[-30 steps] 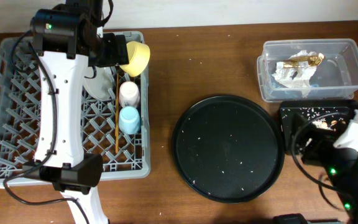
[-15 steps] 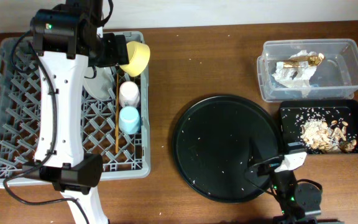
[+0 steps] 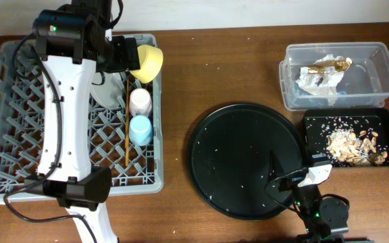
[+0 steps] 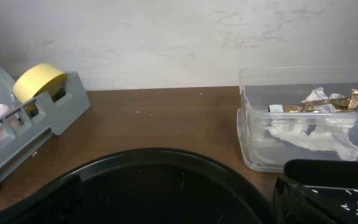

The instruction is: Sort waste into correct bins and load items into the dishwasher rack

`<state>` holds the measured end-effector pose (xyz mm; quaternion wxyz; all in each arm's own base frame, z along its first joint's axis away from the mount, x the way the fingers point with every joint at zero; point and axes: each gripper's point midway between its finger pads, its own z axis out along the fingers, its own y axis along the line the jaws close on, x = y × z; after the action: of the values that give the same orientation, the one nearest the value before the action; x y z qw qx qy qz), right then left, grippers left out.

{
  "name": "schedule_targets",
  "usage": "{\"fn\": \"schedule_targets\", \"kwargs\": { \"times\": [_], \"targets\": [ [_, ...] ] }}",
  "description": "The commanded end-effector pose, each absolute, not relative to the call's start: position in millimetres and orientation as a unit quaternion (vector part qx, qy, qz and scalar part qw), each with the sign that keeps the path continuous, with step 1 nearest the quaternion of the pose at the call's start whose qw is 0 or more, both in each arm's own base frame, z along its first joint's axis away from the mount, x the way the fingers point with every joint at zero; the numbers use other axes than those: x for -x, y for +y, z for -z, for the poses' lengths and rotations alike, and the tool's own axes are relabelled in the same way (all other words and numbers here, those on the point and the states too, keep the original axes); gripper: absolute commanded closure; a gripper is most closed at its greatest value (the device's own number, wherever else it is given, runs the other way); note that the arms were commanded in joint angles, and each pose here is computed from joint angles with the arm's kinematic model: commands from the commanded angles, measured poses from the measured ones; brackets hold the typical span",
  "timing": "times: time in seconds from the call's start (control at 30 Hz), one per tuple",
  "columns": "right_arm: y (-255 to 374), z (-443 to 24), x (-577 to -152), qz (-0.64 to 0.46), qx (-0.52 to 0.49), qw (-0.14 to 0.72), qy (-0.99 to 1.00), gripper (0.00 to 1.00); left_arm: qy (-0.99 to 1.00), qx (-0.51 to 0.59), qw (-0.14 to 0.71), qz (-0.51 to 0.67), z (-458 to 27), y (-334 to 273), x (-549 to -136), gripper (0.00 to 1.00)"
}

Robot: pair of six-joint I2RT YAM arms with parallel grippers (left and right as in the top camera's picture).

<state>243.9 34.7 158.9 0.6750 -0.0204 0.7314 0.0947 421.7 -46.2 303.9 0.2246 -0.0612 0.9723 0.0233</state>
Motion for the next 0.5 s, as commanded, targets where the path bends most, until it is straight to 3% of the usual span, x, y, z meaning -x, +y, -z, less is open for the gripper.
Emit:
{"fn": "schedule_targets", "kwargs": {
  "times": [0.0,0.1,0.17,0.3,0.4,0.47],
  "targets": [
    [38.3,-156.1,-243.3,-0.105,0.023,0.671,0.734,0.02,0.964,0.076,0.248,-0.057,-307.6,-34.6,-432.1,0.01],
    [38.3,-156.1,-243.3,-0.105,0.023,0.671,0.734,0.02,0.911,0.069,0.406,0.031,-355.5,-60.2,-479.8,0.01],
    [38.3,-156.1,-243.3,-0.105,0.023,0.671,0.734,0.02,0.885,0.024,0.463,0.038,-359.6,-65.6,-482.2,0.01],
    [38.3,-156.1,-243.3,-0.105,0.023,0.671,0.734,0.02,0.862,-0.105,0.495,-0.031,-306.6,-54.2,-417.5,0.01],
    [38.3,-156.1,-243.3,-0.105,0.023,0.671,0.734,0.01,0.86,-0.102,0.499,-0.044,-247.1,-35.0,-369.1,0.01],
    [38.3,-156.1,-243.3,-0.105,0.023,0.671,0.734,0.02,0.831,-0.087,0.548,-0.047,-225.5,-23.7,-338.6,0.01]
  ]
}}
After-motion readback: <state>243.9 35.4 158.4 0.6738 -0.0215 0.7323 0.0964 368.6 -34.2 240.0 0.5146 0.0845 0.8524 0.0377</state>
